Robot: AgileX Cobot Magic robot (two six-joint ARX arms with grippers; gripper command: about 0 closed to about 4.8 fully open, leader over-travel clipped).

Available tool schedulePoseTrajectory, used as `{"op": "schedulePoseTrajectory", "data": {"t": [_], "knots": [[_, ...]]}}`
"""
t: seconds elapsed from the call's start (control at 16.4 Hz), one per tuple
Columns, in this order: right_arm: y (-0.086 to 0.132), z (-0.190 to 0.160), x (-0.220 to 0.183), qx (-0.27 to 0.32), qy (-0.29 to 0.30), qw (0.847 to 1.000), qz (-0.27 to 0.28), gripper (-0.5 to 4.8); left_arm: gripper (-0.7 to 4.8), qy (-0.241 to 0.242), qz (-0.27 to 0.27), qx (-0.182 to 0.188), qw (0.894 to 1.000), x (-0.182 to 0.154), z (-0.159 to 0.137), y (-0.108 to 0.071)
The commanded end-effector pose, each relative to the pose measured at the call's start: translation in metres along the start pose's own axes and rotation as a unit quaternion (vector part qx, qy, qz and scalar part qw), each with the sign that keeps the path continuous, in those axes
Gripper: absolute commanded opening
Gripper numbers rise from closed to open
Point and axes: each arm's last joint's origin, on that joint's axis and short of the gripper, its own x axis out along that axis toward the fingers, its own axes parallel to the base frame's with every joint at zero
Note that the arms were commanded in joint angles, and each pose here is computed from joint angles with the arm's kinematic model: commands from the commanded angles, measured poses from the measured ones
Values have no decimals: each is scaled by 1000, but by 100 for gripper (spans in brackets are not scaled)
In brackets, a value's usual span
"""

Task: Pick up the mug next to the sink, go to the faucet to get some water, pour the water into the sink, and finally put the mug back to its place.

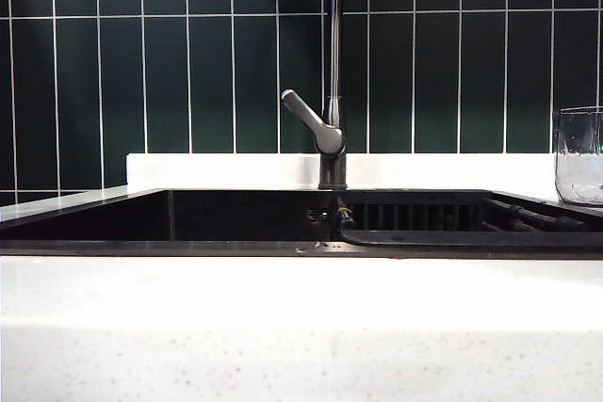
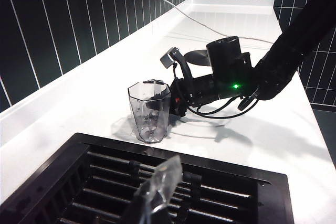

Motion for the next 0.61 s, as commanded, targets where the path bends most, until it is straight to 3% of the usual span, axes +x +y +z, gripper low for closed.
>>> {"op": "schedulePoseTrajectory", "data": {"t": [0.06,0.55,0.61], "knots": [[-2,2,-1,-1,-5,1000,-3,100,-6,-6,-2,7,1000,0,2,-1],[2,7,-9,-3,-15,1000,-3,103,-6,-5,-2,11,1000,0,2,-1],[2,9,-10,-3,-16,1000,0,122,-6,-5,-2,11,1000,0,2,-1]]}}
